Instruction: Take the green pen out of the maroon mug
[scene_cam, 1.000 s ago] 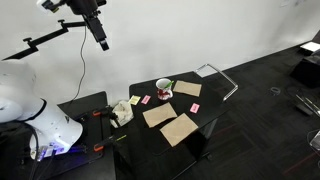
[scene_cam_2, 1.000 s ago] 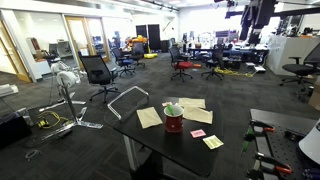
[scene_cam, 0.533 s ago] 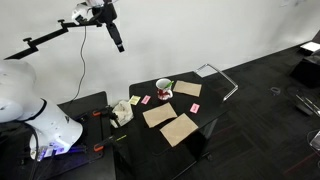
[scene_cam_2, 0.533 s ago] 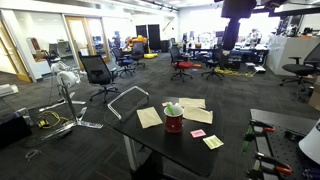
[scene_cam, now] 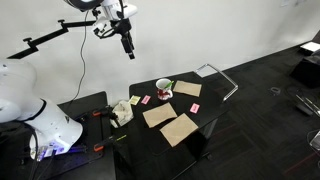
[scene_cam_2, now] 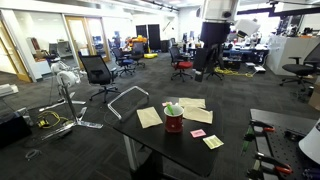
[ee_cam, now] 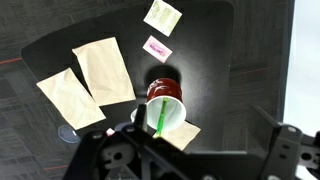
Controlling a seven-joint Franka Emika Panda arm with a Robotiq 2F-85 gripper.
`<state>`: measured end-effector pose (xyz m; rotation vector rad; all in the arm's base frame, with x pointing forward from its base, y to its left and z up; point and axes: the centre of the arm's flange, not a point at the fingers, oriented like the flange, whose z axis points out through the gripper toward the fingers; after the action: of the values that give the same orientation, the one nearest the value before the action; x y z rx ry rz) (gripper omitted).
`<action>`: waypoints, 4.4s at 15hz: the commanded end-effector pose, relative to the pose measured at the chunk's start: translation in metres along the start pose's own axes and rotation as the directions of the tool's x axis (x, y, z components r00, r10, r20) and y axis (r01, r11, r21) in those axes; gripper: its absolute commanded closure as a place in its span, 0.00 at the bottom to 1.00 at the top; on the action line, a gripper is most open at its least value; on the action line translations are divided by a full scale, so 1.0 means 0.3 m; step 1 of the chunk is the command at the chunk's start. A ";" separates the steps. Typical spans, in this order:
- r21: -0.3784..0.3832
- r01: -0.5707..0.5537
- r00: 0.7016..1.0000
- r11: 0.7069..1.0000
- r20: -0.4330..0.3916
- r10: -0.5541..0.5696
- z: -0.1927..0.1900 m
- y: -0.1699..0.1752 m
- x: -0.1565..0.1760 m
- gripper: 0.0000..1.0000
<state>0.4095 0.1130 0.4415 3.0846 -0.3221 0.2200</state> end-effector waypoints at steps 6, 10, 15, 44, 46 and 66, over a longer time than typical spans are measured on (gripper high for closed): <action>0.072 -0.171 0.980 0.983 -0.089 0.177 0.174 0.020 0.201 0.00; 0.110 -0.155 0.980 0.982 -0.105 0.167 0.259 0.043 0.267 0.00; 0.101 -0.127 0.982 0.987 -0.128 0.139 0.350 0.073 0.329 0.00; 0.028 -0.067 0.998 0.997 -0.006 0.067 0.541 0.124 0.360 0.47; 0.023 -0.072 0.997 0.997 0.007 0.072 0.562 0.132 0.364 0.46; 0.022 -0.057 0.996 0.998 0.072 0.056 0.676 0.102 0.393 0.61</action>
<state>0.5344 0.0482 0.2595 3.1081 -0.4407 0.1432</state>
